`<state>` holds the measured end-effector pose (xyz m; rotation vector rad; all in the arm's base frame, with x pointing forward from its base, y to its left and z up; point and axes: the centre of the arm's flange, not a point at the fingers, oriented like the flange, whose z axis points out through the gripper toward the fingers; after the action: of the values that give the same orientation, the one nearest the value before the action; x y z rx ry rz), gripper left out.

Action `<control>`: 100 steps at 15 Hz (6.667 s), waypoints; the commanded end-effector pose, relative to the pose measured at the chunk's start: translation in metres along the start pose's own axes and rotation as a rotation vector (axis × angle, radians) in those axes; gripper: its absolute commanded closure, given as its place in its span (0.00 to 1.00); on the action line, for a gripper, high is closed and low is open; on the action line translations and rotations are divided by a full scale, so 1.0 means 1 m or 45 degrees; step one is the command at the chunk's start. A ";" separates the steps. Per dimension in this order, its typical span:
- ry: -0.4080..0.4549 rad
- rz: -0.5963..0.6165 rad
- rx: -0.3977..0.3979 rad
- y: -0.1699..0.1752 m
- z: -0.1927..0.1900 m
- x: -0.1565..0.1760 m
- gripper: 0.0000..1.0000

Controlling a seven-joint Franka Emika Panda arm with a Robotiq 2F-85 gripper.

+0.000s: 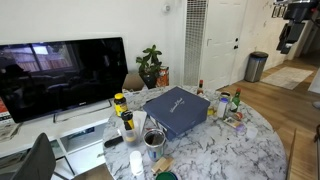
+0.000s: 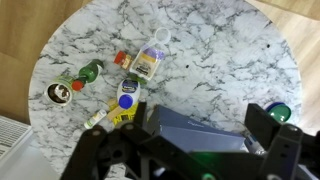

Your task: Remove the lid from the gray shoe box and place it on the table

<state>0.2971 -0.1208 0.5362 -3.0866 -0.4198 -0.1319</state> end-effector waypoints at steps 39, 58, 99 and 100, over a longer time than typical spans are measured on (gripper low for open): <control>0.256 0.376 0.533 0.086 0.270 0.237 0.00; 0.186 0.356 0.686 0.137 0.354 0.326 0.00; -0.121 0.434 0.848 0.047 0.157 0.214 0.99; -0.120 0.427 0.781 0.034 0.146 0.211 0.99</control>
<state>0.5727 -0.1345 0.3766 -2.3644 0.0188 0.1340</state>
